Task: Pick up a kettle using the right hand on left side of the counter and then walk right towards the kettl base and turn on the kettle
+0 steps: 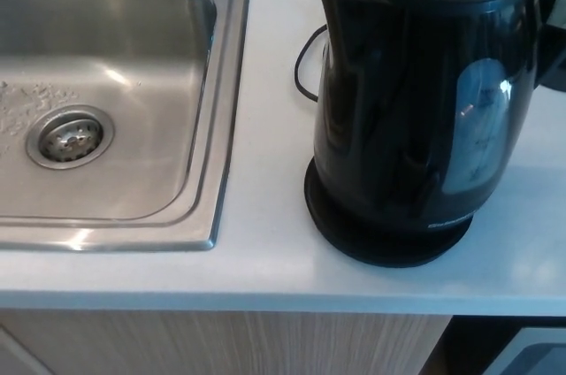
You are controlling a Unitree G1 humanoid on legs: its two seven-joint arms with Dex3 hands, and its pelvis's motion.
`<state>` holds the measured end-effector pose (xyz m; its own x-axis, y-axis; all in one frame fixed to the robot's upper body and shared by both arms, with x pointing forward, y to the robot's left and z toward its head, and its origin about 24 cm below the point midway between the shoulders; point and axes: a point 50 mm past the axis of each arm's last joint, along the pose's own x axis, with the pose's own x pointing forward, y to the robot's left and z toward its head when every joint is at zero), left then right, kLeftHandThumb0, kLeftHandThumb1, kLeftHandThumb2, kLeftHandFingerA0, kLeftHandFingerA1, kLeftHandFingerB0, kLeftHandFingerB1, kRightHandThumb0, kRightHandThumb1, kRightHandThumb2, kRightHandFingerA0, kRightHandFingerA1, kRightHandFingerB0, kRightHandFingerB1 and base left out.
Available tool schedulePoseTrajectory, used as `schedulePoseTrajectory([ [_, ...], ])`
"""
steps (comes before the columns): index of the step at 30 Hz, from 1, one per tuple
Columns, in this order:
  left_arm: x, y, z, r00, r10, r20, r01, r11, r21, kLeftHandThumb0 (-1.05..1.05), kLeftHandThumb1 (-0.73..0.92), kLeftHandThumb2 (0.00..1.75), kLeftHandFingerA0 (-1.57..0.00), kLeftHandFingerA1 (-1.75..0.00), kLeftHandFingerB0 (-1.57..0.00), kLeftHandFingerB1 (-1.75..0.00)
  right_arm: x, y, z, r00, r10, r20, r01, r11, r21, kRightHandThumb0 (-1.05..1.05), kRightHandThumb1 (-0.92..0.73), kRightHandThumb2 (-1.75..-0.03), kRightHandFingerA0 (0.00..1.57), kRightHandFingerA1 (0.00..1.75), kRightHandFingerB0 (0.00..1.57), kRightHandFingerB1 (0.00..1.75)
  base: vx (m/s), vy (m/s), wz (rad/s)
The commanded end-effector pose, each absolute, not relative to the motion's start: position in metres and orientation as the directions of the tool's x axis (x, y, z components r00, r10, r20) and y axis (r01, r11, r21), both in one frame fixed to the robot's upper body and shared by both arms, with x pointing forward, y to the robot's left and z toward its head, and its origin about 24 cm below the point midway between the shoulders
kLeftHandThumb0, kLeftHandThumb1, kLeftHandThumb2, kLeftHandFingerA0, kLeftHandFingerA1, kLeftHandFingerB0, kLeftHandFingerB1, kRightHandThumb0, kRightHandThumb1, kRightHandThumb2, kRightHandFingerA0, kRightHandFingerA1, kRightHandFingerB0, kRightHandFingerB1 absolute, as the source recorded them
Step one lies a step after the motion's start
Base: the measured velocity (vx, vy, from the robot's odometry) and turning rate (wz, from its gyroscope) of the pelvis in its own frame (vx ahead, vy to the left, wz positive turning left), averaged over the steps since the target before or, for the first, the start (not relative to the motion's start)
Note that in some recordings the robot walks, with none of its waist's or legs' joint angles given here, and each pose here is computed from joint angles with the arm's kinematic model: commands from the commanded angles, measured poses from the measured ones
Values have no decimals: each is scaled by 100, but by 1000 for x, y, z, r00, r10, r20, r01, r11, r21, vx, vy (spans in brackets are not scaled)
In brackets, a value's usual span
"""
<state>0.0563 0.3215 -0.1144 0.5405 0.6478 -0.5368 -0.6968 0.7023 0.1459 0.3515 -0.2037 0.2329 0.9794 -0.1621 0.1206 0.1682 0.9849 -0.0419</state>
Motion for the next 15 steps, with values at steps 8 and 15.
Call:
schedulePoseTrajectory([
  [8,59,326,-112,546,662,-514,-696,700,161,13,66,93,-96,-82,-90,-78,346,-197,239,973,-128,190,135,991,-25,-16,-44,-137,106,175,83,164,0,0,0],
  [15,60,328,-109,548,671,-499,-713,687,140,17,70,88,-97,-86,-90,-82,349,-199,222,977,-163,135,167,986,-17,-7,-44,-144,109,175,83,166,0,0,0],
])
